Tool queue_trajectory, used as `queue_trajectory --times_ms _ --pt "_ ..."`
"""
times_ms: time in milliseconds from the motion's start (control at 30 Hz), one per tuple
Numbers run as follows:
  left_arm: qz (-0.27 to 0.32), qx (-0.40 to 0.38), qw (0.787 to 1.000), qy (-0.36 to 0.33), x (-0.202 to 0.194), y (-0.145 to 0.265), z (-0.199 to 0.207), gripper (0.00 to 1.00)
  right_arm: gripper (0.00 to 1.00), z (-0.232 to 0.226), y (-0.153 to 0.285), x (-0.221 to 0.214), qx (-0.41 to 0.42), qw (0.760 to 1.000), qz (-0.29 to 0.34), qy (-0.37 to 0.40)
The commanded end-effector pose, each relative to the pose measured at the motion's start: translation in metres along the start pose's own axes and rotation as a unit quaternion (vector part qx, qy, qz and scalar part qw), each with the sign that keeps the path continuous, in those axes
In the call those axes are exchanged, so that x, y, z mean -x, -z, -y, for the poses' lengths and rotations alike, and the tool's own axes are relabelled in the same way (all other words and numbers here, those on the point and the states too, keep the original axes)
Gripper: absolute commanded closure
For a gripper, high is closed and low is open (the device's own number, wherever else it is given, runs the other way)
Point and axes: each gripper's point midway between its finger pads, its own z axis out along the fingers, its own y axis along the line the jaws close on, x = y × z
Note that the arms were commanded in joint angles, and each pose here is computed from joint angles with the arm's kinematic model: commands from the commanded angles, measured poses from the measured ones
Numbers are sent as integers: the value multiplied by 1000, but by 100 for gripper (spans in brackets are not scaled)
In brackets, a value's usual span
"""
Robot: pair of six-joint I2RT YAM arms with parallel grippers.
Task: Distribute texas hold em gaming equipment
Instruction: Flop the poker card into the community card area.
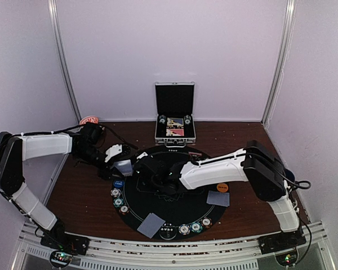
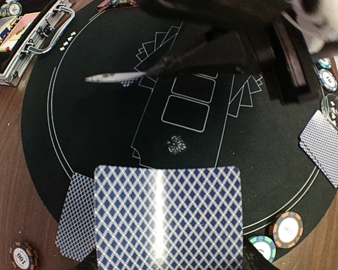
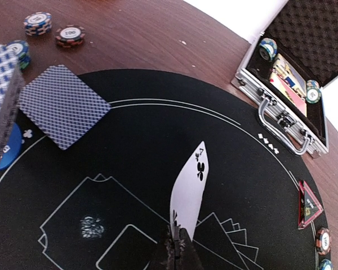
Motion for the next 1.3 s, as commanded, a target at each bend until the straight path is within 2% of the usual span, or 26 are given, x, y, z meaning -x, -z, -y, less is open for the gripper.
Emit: queue_trajectory --times_ms 0,133,533,1000,1100,1267 --pt "27 11 1000 -12 16 4 -11 41 100 -22 -2 7 39 999 11 13" --pt "27 10 999 -13 16 4 -10 41 100 -41 -4 6 84 996 15 14" --pt "28 9 999 -12 17 4 -10 41 100 -71 -14 -12 134 990 6 37" --pt "30 9 999 -14 17 5 -9 41 100 -88 -15 -21 149 987 11 61" --pt "29 9 999 -13 17 5 -9 41 95 -90 -14 -20 154 986 10 62" --pt "30 8 999 -14 17 4 -9 41 76 -91 -10 -18 157 986 9 62"
